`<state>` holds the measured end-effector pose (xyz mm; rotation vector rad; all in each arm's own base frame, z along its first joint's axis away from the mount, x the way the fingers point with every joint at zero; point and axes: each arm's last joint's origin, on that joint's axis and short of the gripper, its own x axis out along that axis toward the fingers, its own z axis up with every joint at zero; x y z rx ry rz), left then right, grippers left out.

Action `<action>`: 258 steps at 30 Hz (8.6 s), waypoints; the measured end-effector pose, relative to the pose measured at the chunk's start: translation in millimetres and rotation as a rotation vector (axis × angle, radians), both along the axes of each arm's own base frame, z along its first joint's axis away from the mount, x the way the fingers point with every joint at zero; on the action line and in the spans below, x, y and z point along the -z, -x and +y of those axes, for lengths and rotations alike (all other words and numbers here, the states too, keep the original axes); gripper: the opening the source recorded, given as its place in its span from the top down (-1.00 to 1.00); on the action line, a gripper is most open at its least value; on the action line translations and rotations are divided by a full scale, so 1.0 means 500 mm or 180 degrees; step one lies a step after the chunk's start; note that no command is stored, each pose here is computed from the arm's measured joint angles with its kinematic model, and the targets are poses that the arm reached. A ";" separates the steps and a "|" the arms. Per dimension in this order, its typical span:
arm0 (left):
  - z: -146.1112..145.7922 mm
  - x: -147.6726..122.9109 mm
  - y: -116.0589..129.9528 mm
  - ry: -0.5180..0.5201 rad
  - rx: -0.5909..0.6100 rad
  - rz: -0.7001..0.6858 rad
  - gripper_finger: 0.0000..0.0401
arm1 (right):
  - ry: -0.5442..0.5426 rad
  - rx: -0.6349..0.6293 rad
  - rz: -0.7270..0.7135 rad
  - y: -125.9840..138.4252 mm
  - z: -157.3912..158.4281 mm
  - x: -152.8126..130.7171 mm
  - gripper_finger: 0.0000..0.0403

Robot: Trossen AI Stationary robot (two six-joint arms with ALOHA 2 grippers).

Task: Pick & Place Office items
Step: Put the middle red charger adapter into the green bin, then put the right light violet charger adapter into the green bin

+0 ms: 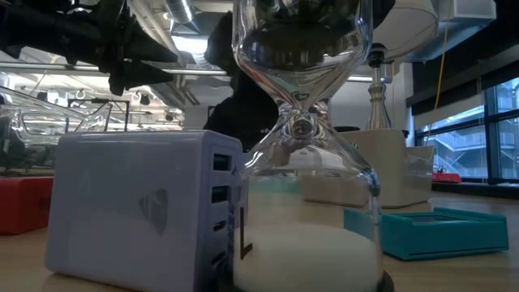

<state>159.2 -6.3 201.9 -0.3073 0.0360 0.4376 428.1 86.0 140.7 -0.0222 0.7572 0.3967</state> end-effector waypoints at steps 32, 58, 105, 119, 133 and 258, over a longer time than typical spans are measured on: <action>0.000 0.000 0.000 -0.0075 0.0002 0.0033 -0.25 | 0.0143 0.0648 0.0253 0.010 -0.009 0.001 0.39; 0.000 -0.001 0.000 -0.0001 -0.0017 -0.0002 -0.25 | 0.1163 0.2338 0.0459 0.157 -0.279 -0.188 0.36; 0.000 0.000 0.000 0.0000 -0.0017 0.0000 -0.25 | 0.0849 0.2381 0.0807 0.220 -0.362 -0.102 -0.17; 0.001 0.000 0.000 -0.0007 -0.0071 0.0000 -0.25 | 0.0145 0.1460 0.0339 0.245 -0.262 -0.272 -0.14; 0.001 0.000 0.000 0.0001 -0.0076 -0.0005 -0.25 | -0.0010 0.0525 0.1042 0.303 0.004 -0.261 -0.08; 0.014 -0.020 0.007 -0.0427 -0.0884 -0.0075 -0.25 | 0.1484 0.1974 0.0463 0.144 -0.286 -0.307 0.33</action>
